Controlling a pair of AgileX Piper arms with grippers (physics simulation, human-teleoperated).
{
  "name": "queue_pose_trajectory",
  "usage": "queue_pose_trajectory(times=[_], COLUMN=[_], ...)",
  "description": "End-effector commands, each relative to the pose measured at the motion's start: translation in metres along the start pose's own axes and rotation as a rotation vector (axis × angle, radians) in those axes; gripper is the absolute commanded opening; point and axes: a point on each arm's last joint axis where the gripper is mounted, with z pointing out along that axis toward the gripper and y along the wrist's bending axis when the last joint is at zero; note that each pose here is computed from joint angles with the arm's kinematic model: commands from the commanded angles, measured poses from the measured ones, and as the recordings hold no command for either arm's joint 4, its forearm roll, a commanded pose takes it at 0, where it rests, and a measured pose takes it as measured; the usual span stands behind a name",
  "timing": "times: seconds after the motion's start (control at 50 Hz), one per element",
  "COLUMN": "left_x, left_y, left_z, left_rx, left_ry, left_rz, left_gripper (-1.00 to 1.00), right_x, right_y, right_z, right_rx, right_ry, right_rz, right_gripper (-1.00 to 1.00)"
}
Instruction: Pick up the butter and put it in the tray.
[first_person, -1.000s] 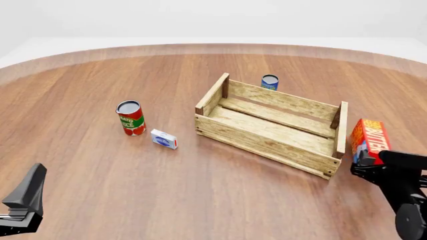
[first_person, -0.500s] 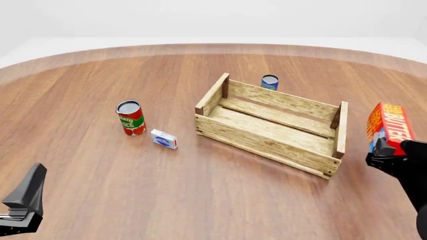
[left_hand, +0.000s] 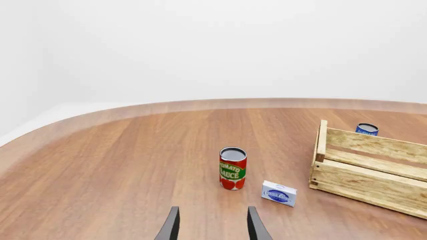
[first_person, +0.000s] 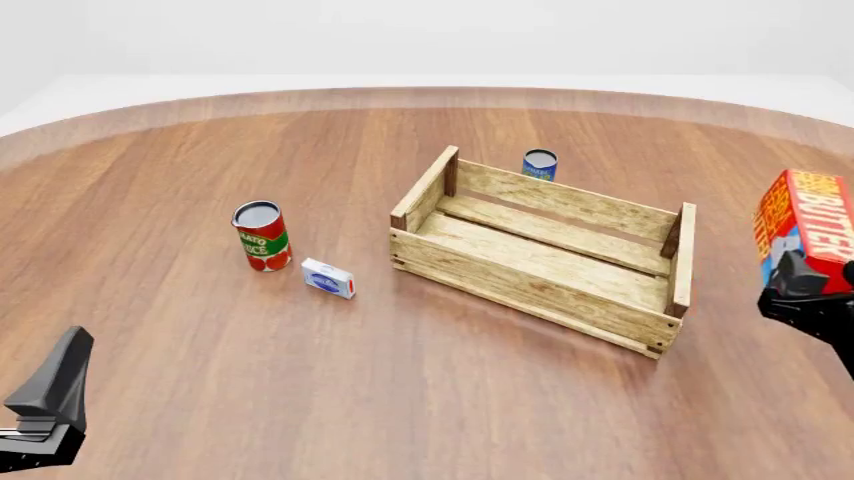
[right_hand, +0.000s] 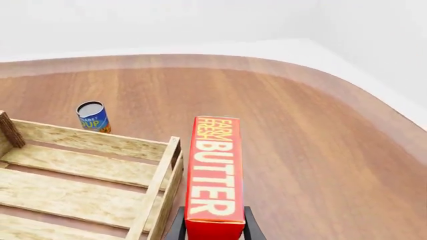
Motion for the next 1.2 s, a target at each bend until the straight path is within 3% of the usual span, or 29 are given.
queue_pose_trajectory(times=[0.02, 0.86, 1.2], left_x=[0.0, 0.0, 0.0], left_y=[0.0, 0.0, 0.0], left_z=[0.0, 0.0, 0.0], left_rx=[0.0, 0.0, 0.0], left_ry=[0.0, 0.0, 0.0], left_rz=[0.0, 0.0, 0.0], left_gripper=[1.0, 1.0, 1.0], right_x=[-0.023, -0.087, -0.09], right_y=[0.003, 0.033, 0.057], right_z=[-0.009, -0.018, -0.012], right_rx=[-0.022, -0.203, -0.313], right_ry=[-0.052, -0.118, -0.112], right_rz=[0.002, -0.057, -0.084], right_gripper=[-1.0, -1.0, -1.0])
